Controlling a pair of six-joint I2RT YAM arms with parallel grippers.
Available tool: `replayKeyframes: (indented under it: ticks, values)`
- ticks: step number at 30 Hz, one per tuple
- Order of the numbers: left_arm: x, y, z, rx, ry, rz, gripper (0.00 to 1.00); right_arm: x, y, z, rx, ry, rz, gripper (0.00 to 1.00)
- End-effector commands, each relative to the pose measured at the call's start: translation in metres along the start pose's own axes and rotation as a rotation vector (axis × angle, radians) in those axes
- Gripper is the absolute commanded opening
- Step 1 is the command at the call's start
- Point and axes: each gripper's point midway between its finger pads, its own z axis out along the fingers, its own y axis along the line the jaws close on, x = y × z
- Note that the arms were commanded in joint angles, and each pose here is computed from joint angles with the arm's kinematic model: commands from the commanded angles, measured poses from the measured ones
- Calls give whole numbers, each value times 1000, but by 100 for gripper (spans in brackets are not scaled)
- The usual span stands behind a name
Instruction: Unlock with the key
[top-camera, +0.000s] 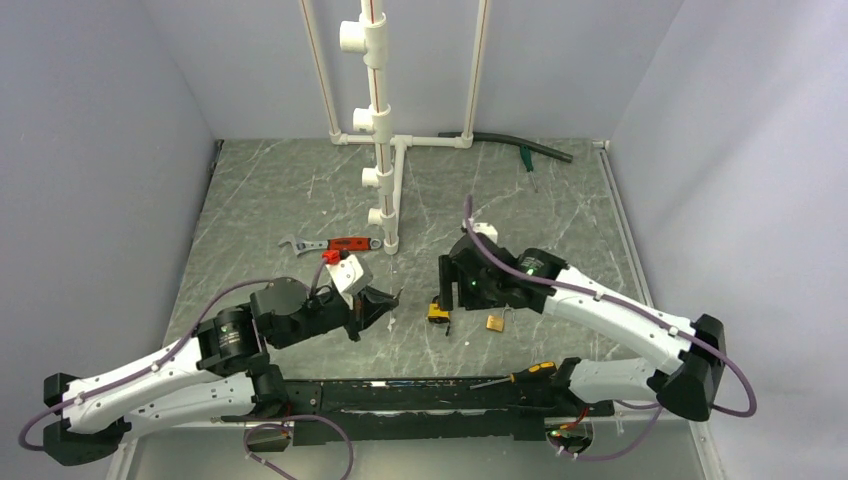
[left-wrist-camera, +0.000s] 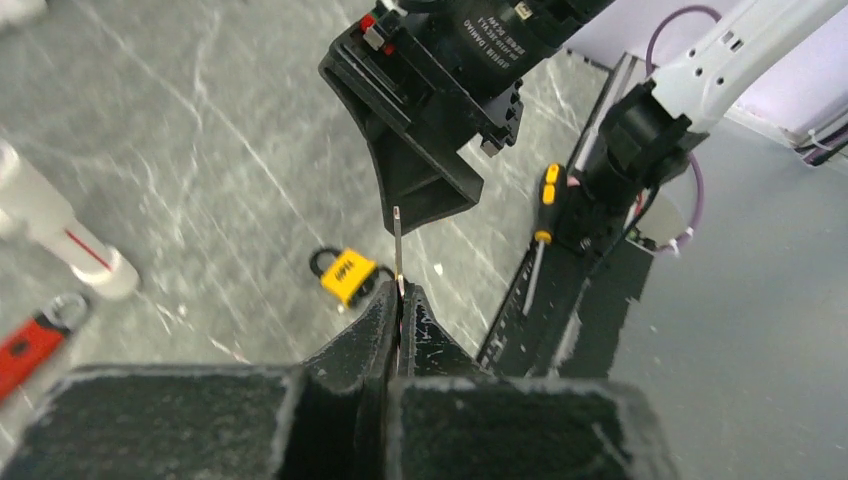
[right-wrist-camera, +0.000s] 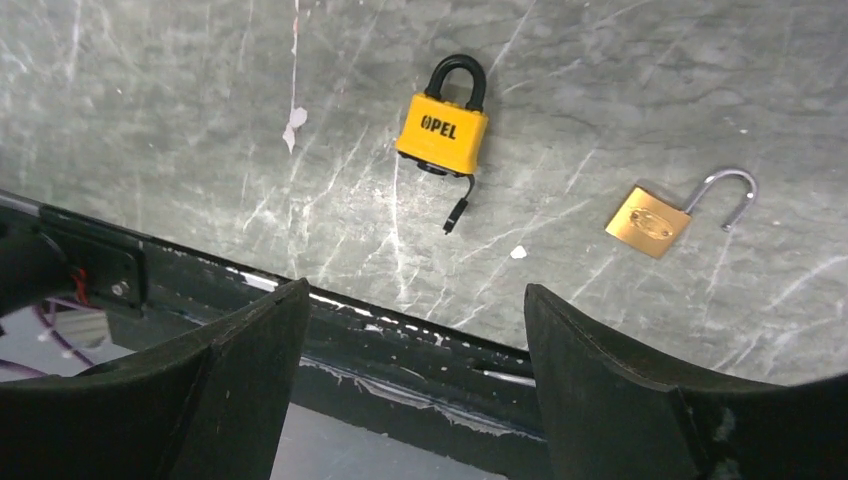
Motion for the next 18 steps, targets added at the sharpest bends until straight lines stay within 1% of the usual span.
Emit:
replayKeyframes:
  ticks: [1, 3, 7, 13, 16, 18]
  values:
    - [1, -10, -20, 10, 94, -203, 0, -5, 27, 14, -75, -82, -24, 80]
    - [-3, -15, -27, 27, 106, -227, 0, 6, 33, 25, -77, -56, -52, 80]
    - [4, -14, -35, 0, 172, -265, 0, 12, 23, 49, 47, -35, -80, 81]
    - [19, -14, -36, -19, 217, -324, 0, 15, 6, 90, 190, 26, -93, 86]
    - [24, -14, -40, -23, 227, -335, 0, 14, -1, 106, 199, 81, -73, 84]
    - [24, -10, -43, -47, 220, -346, 0, 13, 2, 112, 182, 92, -68, 83]
